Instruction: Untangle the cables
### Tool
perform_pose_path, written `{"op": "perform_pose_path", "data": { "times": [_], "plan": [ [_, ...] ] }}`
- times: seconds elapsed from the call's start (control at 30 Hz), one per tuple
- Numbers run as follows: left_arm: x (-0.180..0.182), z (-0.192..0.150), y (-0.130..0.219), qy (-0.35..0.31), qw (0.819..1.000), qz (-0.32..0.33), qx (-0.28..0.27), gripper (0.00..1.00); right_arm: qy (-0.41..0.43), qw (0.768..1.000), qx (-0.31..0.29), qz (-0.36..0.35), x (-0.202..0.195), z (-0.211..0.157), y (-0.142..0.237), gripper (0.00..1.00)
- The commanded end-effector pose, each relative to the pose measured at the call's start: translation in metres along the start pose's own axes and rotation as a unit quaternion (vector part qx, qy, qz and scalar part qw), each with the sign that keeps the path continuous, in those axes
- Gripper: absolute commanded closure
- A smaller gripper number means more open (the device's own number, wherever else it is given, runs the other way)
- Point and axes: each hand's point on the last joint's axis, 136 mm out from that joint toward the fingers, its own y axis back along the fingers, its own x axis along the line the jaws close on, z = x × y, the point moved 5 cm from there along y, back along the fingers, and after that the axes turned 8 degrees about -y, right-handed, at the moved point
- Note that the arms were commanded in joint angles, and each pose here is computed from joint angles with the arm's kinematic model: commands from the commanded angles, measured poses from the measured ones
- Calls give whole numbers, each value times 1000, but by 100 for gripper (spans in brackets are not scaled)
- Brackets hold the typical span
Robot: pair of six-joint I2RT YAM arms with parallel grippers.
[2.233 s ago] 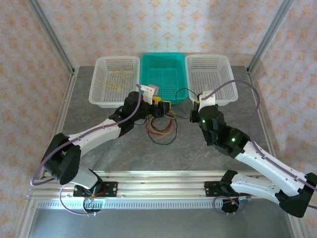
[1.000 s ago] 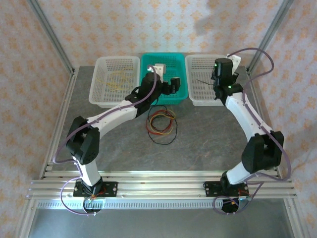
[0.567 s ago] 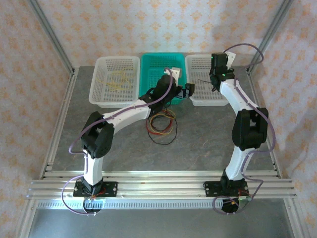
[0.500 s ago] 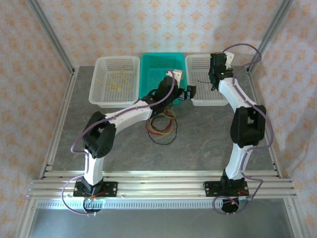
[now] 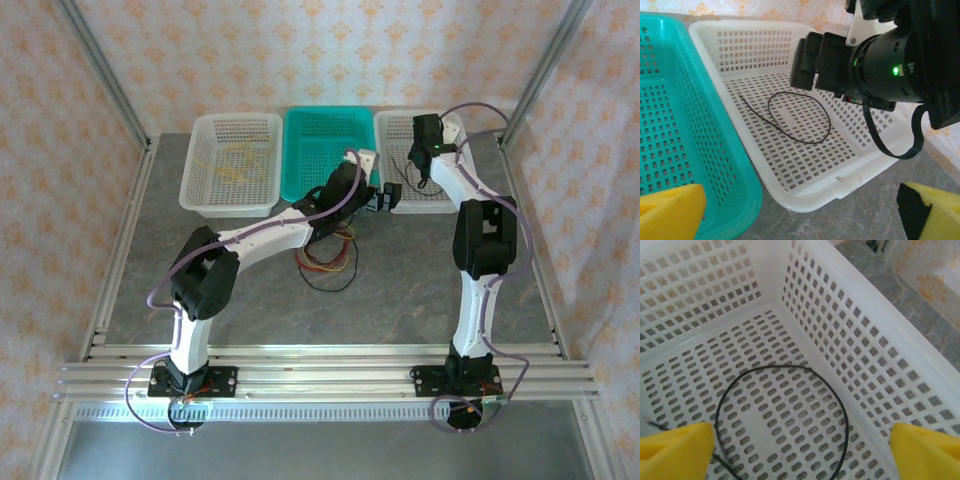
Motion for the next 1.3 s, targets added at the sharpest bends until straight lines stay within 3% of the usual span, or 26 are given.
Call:
{"op": "perform_pose_path", "data": {
  "times": [0.0,0.13,0.23,0.57,0.93,1.27],
  "plan": [
    [-1,9,13,-9,1000,4,-5,1,-27,1000,-6,14,1,13,11,0],
    [-1,12,18,-10,1000,4,-6,1,-53,998,-13,23,1,21,20,0],
    [-4,26,35,-15,1000,7,-21,1,-48,996,-18,69,5,25,34,0],
    [0,29,84,-10,999,21,-35,1,-58,988,-65,130,-16,29,103,0],
    [14,-4,141,7,999,30,-34,1,-51,982,-57,175,-25,-26,178,8],
    [35,-51,158,53,996,73,10,1,-51,980,5,191,-34,-106,221,10]
  ]
}}
